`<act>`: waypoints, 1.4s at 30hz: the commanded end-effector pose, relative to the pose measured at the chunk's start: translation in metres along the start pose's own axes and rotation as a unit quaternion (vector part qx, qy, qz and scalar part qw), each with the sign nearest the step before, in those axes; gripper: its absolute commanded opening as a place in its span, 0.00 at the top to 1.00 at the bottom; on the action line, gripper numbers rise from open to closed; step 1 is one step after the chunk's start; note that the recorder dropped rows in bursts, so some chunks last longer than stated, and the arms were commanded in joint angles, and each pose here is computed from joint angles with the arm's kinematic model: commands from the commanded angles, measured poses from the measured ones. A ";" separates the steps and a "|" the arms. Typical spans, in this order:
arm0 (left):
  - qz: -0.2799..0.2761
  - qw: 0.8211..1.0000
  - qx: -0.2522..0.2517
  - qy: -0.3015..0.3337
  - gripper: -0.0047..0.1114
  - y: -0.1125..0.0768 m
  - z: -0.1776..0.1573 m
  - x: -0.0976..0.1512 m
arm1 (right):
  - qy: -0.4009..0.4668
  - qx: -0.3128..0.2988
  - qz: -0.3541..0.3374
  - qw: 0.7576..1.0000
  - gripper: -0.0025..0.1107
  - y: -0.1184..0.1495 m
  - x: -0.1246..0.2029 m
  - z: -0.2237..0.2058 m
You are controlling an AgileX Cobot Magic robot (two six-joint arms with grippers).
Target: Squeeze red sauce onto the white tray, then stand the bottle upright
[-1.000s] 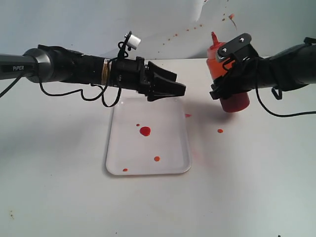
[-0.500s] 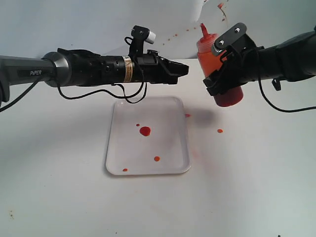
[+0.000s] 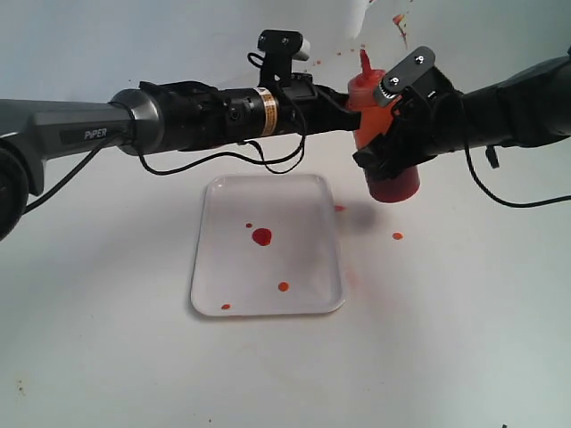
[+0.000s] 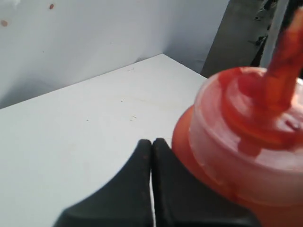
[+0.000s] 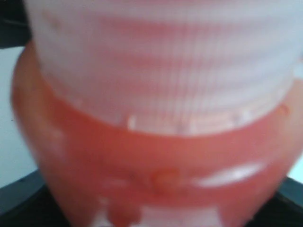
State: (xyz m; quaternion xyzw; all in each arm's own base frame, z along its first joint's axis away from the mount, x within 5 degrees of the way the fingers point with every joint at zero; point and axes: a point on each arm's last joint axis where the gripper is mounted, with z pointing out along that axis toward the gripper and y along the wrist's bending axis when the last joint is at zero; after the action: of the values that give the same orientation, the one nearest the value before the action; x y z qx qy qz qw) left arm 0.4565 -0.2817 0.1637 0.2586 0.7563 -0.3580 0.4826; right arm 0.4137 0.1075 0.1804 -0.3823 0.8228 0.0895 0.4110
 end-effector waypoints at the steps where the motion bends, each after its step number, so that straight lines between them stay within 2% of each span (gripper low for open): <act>1: 0.013 1.000 -0.018 0.004 0.96 -0.005 0.003 -0.003 | -0.008 0.033 -0.015 0.999 0.98 -0.008 -0.007 -0.007; 9: 0.013 1.000 -0.011 0.003 0.96 -0.006 0.003 -0.003 | -0.002 0.056 -0.011 0.998 0.98 -0.012 -0.002 -0.003; 12: 0.041 0.996 0.079 0.000 0.96 -0.023 0.004 0.001 | 0.001 0.052 -0.010 0.999 0.98 -0.012 0.002 0.004; 15: 0.051 0.997 0.048 0.014 0.96 -0.027 0.011 0.007 | 0.003 0.049 -0.012 0.999 0.98 -0.011 0.004 0.007; 18: 0.054 0.996 0.074 0.010 0.96 -0.031 0.011 0.008 | 0.002 0.049 -0.006 0.999 0.98 -0.011 0.005 0.008; 34: 0.058 0.992 0.112 0.004 0.96 -0.040 0.011 0.008 | -0.025 0.040 0.023 0.999 0.98 -0.009 0.012 0.023; 42: 0.101 0.987 0.121 0.033 0.96 -0.041 0.010 0.014 | -0.004 0.017 0.035 0.999 0.98 -0.003 0.031 0.043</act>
State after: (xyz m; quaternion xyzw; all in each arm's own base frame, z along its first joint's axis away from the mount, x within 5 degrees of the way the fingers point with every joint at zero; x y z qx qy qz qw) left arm 0.4503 -0.2895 0.1444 0.3389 0.7503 -0.3183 0.4699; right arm 0.4295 0.1024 0.1341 -0.3412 0.8381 0.0785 0.4184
